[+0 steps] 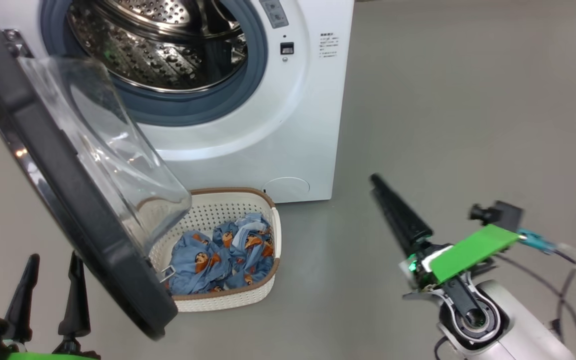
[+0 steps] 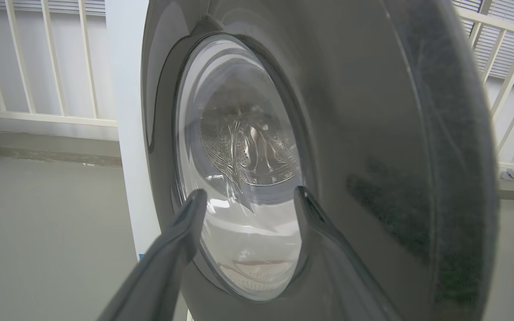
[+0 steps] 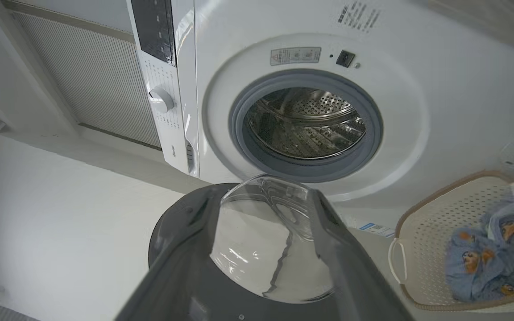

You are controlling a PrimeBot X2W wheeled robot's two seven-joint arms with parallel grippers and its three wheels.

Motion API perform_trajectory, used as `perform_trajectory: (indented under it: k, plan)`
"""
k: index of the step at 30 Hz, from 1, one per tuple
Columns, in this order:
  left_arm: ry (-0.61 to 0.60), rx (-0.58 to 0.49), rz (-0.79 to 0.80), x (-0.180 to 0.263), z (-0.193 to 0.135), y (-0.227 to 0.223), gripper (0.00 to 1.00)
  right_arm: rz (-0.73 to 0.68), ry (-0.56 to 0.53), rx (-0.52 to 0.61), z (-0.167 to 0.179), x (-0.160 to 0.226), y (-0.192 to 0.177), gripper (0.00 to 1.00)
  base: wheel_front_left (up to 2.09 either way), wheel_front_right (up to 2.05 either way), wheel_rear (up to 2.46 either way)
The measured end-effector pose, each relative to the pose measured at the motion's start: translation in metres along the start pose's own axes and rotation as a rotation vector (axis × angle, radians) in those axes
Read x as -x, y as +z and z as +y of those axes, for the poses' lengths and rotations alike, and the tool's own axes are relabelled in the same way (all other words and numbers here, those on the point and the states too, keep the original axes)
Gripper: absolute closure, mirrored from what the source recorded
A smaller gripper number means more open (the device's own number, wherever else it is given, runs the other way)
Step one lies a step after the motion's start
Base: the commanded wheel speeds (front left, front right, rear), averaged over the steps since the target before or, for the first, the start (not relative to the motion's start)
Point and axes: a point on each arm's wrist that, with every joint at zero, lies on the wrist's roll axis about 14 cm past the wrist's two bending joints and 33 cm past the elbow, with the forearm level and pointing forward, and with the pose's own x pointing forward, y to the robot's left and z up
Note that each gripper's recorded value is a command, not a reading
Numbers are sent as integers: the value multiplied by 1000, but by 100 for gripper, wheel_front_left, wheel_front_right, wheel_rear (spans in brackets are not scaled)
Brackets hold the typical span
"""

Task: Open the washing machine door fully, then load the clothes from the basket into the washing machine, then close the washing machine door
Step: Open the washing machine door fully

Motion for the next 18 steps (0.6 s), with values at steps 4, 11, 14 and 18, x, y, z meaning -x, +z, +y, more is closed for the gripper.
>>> perform_trajectory:
  k: [4, 11, 14, 18]
  plan:
    - [-12, 5, 0, -2, -5, -1, 0, -142, -19, 192, -7, 11, 28, 0, 0, 0, 0]
    - [-18, 7, 6, 0, -7, -3, 0, -293, -75, 512, -17, 32, 73, 0, 0, 0, 0]
    - [-23, 1, 2, 0, -9, -1, 0, -371, -99, 621, -16, 43, 89, 0, 0, 0, 0]
    - [-21, -3, -2, 1, -8, 0, 0, -407, -144, 766, -21, 60, 89, 0, 0, 0, 0]
